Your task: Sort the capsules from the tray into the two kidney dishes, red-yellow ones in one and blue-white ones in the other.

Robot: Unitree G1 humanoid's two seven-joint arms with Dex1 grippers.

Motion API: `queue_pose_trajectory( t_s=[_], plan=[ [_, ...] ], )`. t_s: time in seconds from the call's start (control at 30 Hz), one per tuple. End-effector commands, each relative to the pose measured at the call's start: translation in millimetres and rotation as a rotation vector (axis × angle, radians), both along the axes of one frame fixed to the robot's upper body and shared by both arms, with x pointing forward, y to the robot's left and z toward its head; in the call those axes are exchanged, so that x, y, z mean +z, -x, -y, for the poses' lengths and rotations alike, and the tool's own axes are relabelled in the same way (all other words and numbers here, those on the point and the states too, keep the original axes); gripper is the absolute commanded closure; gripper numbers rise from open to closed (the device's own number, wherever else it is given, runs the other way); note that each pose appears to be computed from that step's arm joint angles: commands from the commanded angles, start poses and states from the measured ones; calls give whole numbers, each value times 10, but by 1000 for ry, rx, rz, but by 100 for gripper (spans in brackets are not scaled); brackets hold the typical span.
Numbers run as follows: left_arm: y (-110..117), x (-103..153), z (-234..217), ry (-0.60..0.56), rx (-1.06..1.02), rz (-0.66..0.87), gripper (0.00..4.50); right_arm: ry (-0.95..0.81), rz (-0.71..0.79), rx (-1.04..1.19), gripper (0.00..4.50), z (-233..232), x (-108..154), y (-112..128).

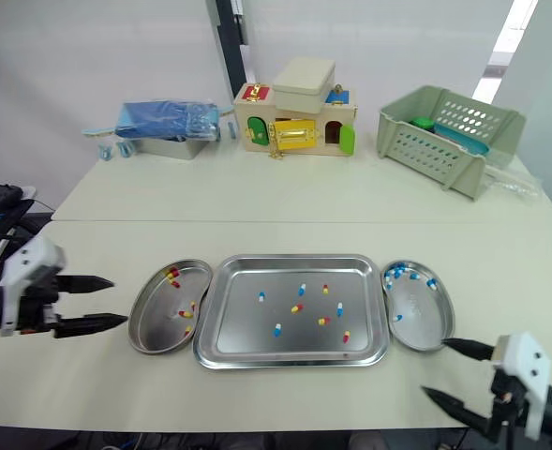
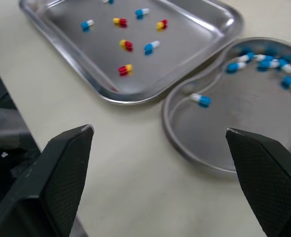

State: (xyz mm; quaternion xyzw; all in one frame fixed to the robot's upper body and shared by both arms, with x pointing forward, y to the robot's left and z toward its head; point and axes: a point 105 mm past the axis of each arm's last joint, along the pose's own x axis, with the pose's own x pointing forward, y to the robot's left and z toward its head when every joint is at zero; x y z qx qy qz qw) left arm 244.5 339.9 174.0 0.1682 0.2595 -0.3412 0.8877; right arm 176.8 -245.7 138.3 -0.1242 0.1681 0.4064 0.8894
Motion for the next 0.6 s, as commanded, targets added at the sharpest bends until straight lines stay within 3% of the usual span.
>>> queue_pose_trajectory(
  t_s=[0.03, 0.27, 0.6],
  plan=[
    [65, 192, -176, -25, 50, 85, 4, 7, 1, -43, 0, 200, 167, -69],
    [297, -27, -579, -119, 182, 78, 4, 144, -67, -129, 0, 742, 78, -185],
    [379, -195, -698, -120, 242, 90, 4, 160, -63, -112, 0, 810, 64, -393]
  ],
)
